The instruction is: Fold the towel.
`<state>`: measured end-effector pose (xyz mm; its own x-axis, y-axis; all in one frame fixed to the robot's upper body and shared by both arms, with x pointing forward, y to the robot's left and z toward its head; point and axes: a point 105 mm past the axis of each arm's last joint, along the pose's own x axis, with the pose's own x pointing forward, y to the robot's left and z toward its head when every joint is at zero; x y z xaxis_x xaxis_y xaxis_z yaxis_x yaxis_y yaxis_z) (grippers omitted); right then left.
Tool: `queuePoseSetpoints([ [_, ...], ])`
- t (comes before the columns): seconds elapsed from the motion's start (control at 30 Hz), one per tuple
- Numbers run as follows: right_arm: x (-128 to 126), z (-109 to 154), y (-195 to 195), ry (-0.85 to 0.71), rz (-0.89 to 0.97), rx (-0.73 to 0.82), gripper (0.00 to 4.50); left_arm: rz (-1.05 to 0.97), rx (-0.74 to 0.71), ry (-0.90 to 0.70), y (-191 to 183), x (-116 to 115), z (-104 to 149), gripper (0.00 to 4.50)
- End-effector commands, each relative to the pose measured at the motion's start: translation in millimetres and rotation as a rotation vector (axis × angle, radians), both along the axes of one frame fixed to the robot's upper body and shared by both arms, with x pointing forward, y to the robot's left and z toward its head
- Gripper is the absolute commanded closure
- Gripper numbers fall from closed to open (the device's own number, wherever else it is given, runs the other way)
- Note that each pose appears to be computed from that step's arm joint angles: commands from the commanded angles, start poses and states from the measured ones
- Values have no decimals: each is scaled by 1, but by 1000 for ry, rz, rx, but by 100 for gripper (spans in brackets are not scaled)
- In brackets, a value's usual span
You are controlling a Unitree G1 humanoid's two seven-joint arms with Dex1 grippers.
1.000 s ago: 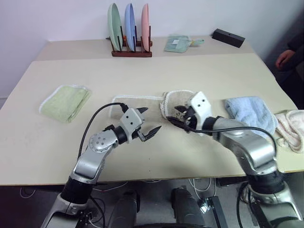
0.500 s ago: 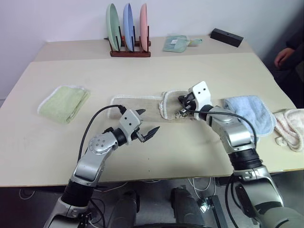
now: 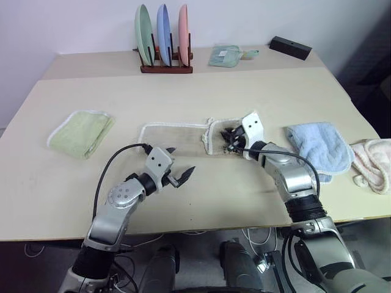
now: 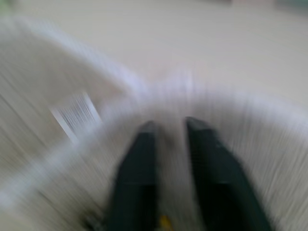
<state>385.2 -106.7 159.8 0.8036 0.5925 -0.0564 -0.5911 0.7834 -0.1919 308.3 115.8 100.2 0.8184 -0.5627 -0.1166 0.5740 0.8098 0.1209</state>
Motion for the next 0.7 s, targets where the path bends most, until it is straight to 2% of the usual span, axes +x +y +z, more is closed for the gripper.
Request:
queuePoseSetpoints([
  [0.03,-16,51,8,-172,78,-21,161,123,-141,58,20,-3,10,0],
  [0.1,-25,60,12,-201,108,-36,53,218,-193,137,31,-7,2,0],
  [0.13,-29,61,14,-216,125,-60,17,291,-235,189,39,-8,-4,0],
  [0.23,-34,51,17,-226,147,-137,17,451,-392,347,51,-9,-20,0],
  [0.33,-36,42,21,-217,155,-156,17,508,-510,438,50,-4,-24,0],
  [0.47,-43,48,39,-223,190,-105,17,596,-747,540,48,19,-23,0],
  [0.67,-46,43,43,-217,191,-109,17,634,-843,576,48,39,-20,0],
  [0.7,-48,41,42,-215,190,-116,12,636,-850,568,48,42,-18,58],
])
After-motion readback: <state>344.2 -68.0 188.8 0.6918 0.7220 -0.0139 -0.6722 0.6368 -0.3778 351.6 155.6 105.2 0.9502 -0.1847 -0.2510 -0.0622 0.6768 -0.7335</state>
